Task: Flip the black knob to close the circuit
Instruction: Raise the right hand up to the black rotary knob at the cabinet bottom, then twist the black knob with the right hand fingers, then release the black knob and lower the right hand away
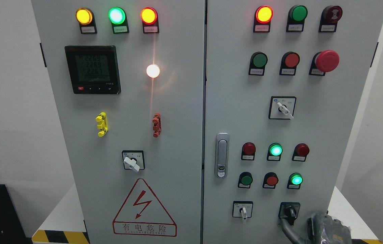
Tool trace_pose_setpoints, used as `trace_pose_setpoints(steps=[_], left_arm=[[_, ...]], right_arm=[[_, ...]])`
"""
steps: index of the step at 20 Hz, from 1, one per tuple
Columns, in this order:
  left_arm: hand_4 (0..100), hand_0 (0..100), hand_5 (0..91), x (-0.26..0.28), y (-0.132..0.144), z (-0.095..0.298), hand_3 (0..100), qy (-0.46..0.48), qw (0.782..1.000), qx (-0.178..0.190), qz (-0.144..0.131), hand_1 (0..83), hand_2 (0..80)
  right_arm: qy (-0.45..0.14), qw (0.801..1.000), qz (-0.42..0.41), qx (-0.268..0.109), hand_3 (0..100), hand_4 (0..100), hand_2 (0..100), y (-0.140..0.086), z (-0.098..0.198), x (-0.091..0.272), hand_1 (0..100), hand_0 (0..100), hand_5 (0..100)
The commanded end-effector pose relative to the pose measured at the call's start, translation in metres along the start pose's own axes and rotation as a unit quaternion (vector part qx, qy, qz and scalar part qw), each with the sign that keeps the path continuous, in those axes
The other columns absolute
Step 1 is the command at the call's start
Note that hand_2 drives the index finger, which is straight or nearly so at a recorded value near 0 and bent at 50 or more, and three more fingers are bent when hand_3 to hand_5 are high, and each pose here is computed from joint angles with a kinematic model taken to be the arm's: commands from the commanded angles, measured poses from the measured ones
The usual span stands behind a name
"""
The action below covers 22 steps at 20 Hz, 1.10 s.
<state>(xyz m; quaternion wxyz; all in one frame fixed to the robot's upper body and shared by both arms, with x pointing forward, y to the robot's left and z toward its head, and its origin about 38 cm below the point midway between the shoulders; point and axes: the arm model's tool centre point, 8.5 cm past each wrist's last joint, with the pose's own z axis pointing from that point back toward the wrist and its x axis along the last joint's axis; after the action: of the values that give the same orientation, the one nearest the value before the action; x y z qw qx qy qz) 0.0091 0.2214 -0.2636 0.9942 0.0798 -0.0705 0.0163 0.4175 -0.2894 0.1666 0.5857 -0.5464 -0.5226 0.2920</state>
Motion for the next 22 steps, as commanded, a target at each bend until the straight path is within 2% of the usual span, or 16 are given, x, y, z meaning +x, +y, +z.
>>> trace_pose_setpoints(steps=[1,22], left_arm=[[0,12,0.0,0.0,0.0,0.0,0,0.0,1.0,0.0,0.0,55.6,0.0],[0,12,0.0,0.0,-0.001,0.0,0,0.0,1.0,-0.001,0.0,55.6,0.0]], right_arm=[[0.026,1.0,-0.004,-0.011,100,100,93,-0.009,-0.003,-0.019,0,0,100],[0.014,0.999,-0.018,-0.031,100,100,93,-0.024,0.003,-0.01,0,0,100]])
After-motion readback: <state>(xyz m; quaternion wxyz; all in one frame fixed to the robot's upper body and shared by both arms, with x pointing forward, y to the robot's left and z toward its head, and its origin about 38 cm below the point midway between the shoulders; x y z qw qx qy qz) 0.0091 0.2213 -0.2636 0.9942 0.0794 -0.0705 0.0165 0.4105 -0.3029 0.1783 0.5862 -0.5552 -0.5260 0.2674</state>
